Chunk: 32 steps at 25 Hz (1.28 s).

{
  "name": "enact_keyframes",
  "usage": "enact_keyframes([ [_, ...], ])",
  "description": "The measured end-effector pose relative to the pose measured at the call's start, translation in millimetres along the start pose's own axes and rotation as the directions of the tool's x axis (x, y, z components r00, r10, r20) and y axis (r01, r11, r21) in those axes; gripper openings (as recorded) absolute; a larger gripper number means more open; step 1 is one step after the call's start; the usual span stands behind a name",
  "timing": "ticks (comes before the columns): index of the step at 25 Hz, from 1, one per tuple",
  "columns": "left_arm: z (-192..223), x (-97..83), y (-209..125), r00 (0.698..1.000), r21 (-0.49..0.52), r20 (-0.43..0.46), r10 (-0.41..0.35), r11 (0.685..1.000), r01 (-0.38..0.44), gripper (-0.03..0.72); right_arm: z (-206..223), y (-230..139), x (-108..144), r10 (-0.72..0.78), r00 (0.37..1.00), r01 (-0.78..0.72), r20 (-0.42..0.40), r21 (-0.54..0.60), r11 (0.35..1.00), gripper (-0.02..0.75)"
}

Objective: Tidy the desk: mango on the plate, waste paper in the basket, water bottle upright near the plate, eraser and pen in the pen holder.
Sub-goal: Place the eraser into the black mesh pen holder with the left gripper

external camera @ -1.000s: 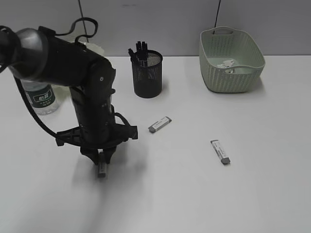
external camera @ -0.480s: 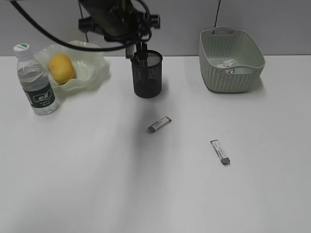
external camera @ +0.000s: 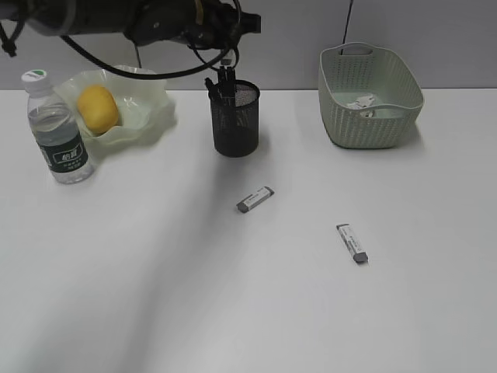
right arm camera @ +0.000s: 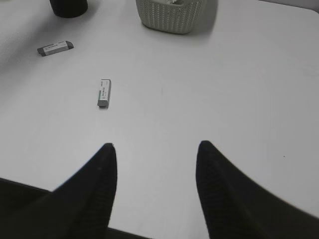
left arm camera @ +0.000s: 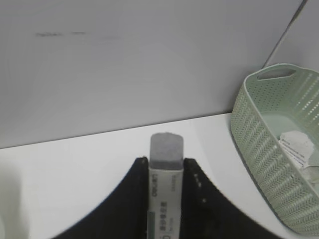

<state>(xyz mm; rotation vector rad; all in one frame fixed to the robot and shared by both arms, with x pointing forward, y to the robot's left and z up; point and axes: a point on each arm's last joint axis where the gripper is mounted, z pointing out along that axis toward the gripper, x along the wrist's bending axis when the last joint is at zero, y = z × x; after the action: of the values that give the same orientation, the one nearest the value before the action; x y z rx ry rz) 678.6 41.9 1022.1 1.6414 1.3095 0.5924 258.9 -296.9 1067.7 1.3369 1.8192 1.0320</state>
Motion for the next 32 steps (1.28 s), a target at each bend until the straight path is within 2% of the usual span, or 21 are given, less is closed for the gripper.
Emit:
enact_keyframes([
  [5,22,1.4,-21,0.999,0.005,0.044,0.005,1.0,-0.006,0.155,0,0,0,-0.002,1.0,0.002,0.003,0.0,1.0,0.414],
  [10,29,2.6,-29,0.999,0.023,0.041,0.007,1.0,-0.008,0.175,0,0,0,-0.002,1.0,0.002,0.003,0.0,1.0,0.414],
  [12,30,2.8,-30,0.999,0.025,0.041,0.007,1.0,-0.008,0.213,0,0,0,-0.002,1.0,0.002,0.003,0.0,1.0,0.414],
  [17,30,2.9,-31,0.999,0.027,0.04,0.007,1.0,-0.008,0.363,0,0,0,-0.003,1.0,0.003,0.004,0.0,1.0,0.414],
  [21,24,2.6,-24,0.999,0.018,0.033,0.006,1.0,-0.007,0.389,0,0,0,-0.003,1.0,0.003,0.004,0.0,1.0,0.414],
  [24,8,2.8,-8,1.0,0.01,0.003,0.0,1.0,0.0,0.393,0,0,0,-0.003,1.0,0.003,0.004,0.0,1.0,0.414],
  [27,-14,6.9,9,0.997,0.035,-0.071,-0.02,0.999,0.023,0.393,0,0,0,-0.003,1.0,0.003,0.005,0.0,1.0,0.414],
  [30,-41,12.0,21,0.989,0.121,-0.146,0.014,0.993,0.004,0.393,0,0,0,-0.003,1.0,0.003,0.005,0.0,1.0,0.414],
  [32,-58,13.0,25,0.986,0.206,-0.159,0.053,0.978,-0.019,0.393,0,0,0,-0.003,1.0,0.003,0.005,0.0,1.0,0.414],
])
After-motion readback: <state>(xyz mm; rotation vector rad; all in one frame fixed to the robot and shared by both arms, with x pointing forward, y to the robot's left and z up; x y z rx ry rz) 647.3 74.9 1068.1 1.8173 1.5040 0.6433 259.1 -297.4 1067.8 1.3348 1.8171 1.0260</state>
